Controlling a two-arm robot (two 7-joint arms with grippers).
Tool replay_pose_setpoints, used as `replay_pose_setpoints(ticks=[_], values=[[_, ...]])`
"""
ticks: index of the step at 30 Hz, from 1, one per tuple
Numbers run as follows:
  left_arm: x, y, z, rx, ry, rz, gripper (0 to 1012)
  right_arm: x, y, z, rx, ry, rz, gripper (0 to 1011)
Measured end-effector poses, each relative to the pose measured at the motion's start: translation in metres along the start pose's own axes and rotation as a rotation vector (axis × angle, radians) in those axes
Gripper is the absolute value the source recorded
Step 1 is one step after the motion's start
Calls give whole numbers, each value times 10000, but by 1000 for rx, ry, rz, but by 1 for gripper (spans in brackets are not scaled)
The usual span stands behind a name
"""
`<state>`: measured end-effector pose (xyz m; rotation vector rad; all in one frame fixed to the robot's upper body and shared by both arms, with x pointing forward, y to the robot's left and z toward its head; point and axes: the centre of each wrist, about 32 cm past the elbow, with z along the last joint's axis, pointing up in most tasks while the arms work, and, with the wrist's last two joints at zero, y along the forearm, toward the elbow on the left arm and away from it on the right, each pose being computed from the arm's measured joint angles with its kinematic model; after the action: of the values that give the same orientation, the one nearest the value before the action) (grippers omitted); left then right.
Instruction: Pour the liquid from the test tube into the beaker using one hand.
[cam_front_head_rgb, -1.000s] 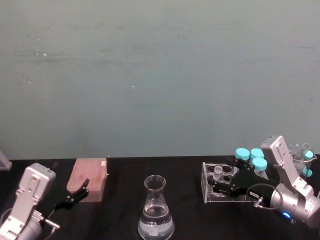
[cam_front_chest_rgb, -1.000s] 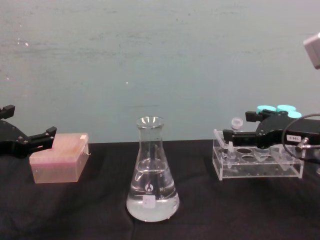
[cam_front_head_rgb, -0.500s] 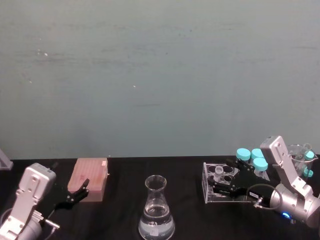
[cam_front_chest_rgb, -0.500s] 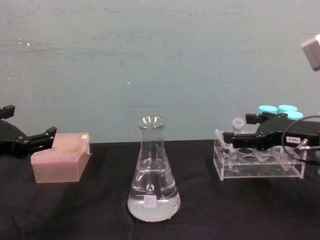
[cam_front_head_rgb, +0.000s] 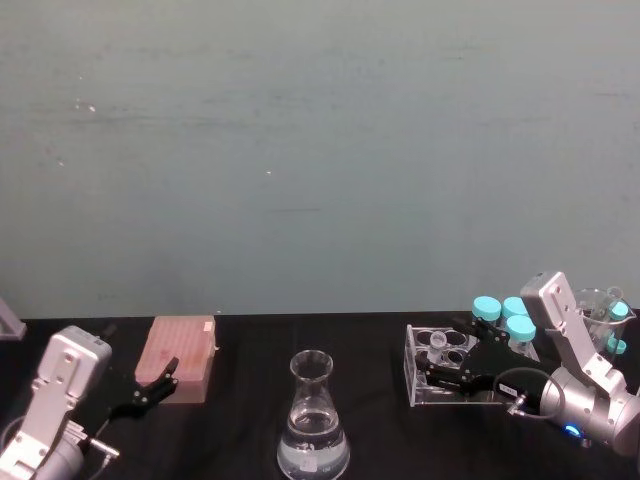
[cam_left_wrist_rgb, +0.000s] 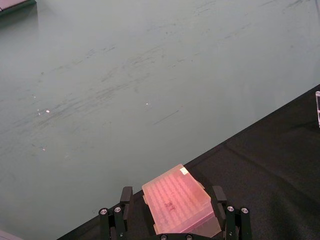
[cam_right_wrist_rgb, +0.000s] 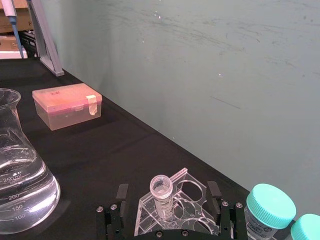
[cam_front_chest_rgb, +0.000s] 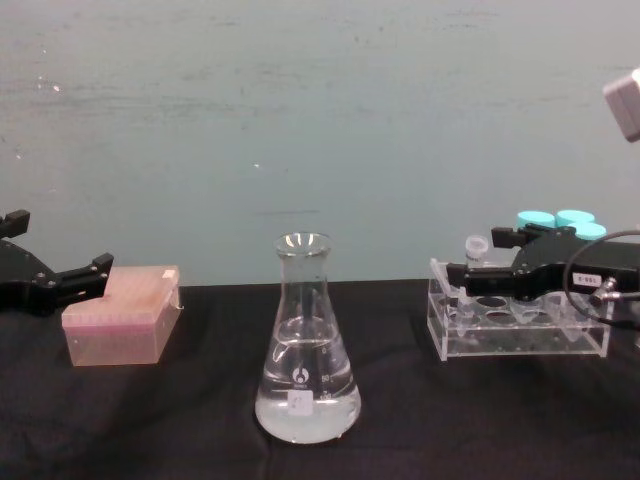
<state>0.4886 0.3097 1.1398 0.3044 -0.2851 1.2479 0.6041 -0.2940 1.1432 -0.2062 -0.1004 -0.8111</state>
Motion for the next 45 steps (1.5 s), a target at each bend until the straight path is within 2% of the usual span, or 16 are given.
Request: replay_pose_setpoints(ticks=[10, 17, 19, 21, 22, 26, 27, 28, 29, 33, 34, 37, 45], values=[[0, 0, 0, 0, 0, 0, 1000, 0, 0, 1, 1, 0, -1, 981], [0, 0, 0, 0, 0, 0, 1000, 0, 0, 0, 1, 1, -1, 820], [0, 0, 0, 0, 0, 0, 1000, 0, 0, 0, 1, 1, -1, 735], [0, 0, 0, 0, 0, 0, 1000, 0, 0, 0, 1, 1, -1, 713], [0, 0, 0, 0, 0, 0, 1000, 0, 0, 0, 1, 1, -1, 632], [0, 0, 0, 0, 0, 0, 1000, 0, 0, 0, 1, 1, -1, 552], [0, 0, 0, 0, 0, 0, 1000, 0, 0, 0, 1, 1, -1, 489], [0, 0, 0, 0, 0, 0, 1000, 0, 0, 0, 1, 1, -1, 479], [0, 0, 0, 0, 0, 0, 1000, 0, 0, 0, 1, 1, -1, 405], [0, 0, 0, 0, 0, 0, 1000, 0, 0, 1, 1, 1, -1, 332], [0, 0, 0, 0, 0, 0, 1000, 0, 0, 1, 1, 1, -1, 265], [0, 0, 0, 0, 0, 0, 1000, 0, 0, 0, 1, 1, -1, 202], [0, 0, 0, 0, 0, 0, 1000, 0, 0, 0, 1, 1, -1, 202]])
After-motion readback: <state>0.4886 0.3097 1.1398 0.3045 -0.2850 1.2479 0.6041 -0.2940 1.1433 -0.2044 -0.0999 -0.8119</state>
